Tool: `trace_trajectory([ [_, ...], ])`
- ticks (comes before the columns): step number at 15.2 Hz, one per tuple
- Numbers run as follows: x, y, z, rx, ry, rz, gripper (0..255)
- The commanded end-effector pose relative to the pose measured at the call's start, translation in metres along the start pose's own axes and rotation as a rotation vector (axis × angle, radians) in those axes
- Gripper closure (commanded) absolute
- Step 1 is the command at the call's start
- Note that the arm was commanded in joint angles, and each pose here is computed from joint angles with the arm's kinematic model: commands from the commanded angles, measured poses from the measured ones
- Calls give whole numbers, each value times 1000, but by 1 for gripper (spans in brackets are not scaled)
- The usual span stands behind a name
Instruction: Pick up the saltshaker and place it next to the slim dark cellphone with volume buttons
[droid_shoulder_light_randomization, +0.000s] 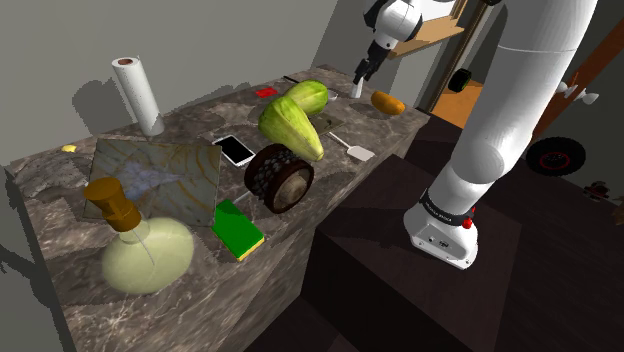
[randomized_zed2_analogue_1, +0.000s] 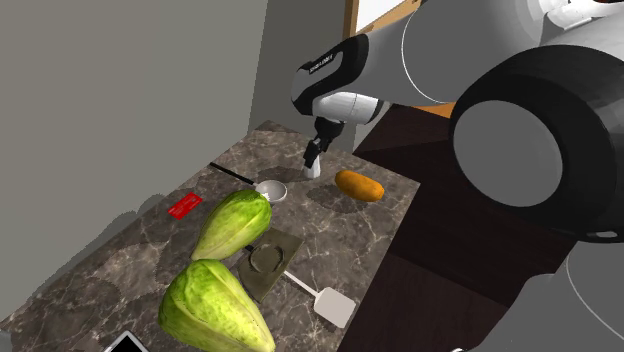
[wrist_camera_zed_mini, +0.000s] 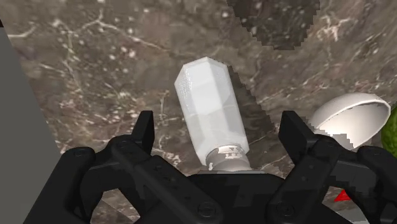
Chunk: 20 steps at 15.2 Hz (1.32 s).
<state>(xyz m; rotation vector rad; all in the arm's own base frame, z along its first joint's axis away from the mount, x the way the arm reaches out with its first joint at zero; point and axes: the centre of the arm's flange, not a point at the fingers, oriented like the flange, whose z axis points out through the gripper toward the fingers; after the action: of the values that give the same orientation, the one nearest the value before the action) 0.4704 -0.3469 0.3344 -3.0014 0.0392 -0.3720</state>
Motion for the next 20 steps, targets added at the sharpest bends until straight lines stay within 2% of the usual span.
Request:
trace_trajectory([
  [1,0,0,0,0,0,0,0],
  [3,0,0,0,0,0,0,0],
  [4,0,0,0,0,0,0,255],
  [13,0,0,0,0,0,0,255],
  [20,9,-4,-35,0,0,0,255],
])
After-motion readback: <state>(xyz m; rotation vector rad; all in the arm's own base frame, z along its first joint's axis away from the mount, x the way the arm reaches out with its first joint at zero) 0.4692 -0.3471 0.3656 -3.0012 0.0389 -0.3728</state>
